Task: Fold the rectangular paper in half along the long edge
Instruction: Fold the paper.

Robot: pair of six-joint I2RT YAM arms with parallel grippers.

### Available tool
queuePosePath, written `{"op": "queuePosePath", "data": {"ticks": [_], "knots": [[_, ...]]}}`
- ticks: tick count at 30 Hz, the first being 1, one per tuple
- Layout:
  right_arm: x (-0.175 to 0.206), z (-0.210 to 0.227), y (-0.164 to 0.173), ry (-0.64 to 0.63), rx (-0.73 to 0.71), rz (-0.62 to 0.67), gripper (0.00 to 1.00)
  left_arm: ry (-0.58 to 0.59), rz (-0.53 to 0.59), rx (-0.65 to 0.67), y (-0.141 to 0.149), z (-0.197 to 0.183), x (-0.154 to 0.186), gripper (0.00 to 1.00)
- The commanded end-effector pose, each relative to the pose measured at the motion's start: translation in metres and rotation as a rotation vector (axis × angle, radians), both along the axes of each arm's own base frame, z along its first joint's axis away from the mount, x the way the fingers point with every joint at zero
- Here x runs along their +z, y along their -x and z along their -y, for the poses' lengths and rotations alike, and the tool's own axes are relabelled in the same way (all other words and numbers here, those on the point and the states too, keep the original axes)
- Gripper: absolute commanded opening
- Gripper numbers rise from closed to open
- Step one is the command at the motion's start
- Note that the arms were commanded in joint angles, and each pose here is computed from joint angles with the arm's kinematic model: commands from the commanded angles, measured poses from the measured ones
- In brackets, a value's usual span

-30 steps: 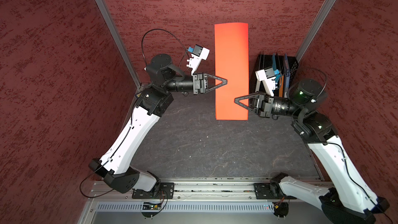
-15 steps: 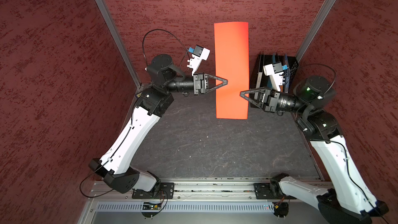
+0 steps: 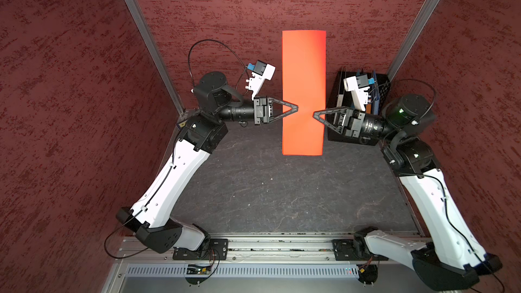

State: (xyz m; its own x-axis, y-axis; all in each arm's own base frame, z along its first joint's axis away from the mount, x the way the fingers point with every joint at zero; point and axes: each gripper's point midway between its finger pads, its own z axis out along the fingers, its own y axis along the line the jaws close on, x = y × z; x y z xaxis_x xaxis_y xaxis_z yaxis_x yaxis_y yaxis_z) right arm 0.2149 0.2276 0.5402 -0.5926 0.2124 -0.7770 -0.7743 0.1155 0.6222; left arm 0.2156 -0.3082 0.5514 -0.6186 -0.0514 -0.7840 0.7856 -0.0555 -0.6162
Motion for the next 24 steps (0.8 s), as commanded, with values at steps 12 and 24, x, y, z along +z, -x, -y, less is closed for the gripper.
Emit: {"op": "queuePosePath", "data": {"ticks": [12, 24], "knots": [[0.046, 0.005, -0.003, -0.062, 0.008, 0.136, 0.04, -0.015, -0.004, -0.013, 0.006, -0.001, -0.014, 0.00], [0.050, 0.008, -0.016, -0.041, -0.035, 0.135, 0.40, -0.021, -0.002, -0.007, 0.007, -0.003, -0.016, 0.00]]}}
